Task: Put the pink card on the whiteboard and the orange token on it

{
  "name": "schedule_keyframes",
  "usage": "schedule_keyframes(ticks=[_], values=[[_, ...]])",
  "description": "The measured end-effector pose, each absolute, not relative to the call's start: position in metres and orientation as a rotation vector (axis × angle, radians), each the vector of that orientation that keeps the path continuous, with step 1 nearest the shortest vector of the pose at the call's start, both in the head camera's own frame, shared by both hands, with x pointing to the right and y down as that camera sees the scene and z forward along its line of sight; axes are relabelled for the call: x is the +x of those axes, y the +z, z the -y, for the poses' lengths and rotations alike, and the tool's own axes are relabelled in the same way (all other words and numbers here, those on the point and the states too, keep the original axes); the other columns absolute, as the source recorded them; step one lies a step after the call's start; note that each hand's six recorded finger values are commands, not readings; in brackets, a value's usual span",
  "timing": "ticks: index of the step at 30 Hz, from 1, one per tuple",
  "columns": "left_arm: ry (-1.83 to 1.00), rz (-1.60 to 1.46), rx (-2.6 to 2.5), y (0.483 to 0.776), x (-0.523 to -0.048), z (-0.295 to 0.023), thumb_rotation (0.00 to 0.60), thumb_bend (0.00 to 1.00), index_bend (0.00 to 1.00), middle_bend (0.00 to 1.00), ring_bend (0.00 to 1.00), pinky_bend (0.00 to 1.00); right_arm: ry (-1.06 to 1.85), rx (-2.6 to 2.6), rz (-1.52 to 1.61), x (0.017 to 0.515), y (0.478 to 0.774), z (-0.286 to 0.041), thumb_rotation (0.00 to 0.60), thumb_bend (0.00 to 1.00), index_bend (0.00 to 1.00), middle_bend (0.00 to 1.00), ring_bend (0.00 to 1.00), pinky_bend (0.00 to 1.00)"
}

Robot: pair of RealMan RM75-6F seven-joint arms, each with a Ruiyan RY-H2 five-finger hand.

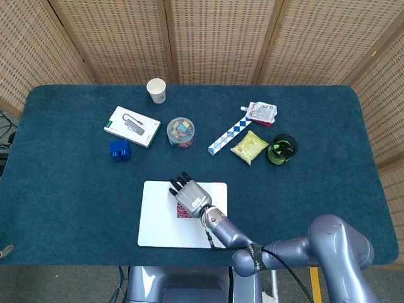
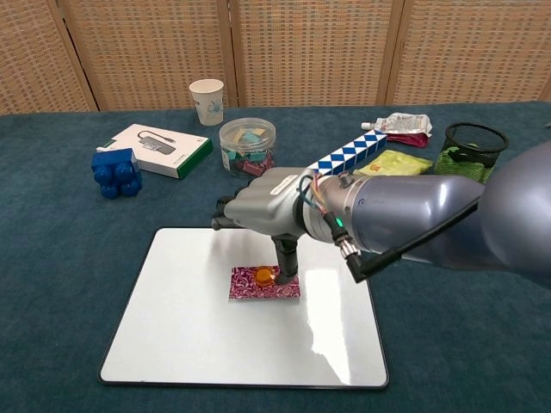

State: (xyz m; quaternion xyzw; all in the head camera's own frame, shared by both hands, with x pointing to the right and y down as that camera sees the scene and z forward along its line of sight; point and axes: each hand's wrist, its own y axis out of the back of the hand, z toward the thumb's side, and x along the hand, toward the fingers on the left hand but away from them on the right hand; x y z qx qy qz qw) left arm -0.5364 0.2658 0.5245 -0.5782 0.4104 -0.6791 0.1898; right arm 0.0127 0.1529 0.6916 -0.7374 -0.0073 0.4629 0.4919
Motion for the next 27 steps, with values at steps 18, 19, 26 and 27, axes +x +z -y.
schedule_keyframes(ticks=[18, 19, 26, 27], values=[[-1.832, -1.16, -1.634, 0.51, -0.523, -0.267, 0.6, 0.0, 0.0, 0.0, 0.0, 0.0, 1.115, -1.807, 0.475, 0.134, 0.626, -0.09, 0.6, 0.02, 0.0, 0.0, 0.0, 0.0], [-1.824, -1.162, -1.631, 0.509, -0.523, -0.267, 0.6, 0.0, 0.0, 0.0, 0.0, 0.0, 1.119, -1.808, 0.532, 0.153, 0.623, -0.088, 0.6, 0.0, 0.0, 0.0, 0.0, 0.0], [-1.792, -1.175, -1.61, 0.499, -0.521, -0.268, 0.6, 0.0, 0.0, 0.0, 0.0, 0.0, 1.242, -1.775, 0.906, 0.29, 0.604, -0.103, 0.6, 0.0, 0.0, 0.0, 0.0, 0.0], [-1.789, -1.178, -1.607, 0.498, -0.521, -0.268, 0.6, 0.0, 0.0, 0.0, 0.0, 0.0, 1.253, -1.77, 0.947, 0.305, 0.601, -0.107, 0.6, 0.0, 0.0, 0.0, 0.0, 0.0]])
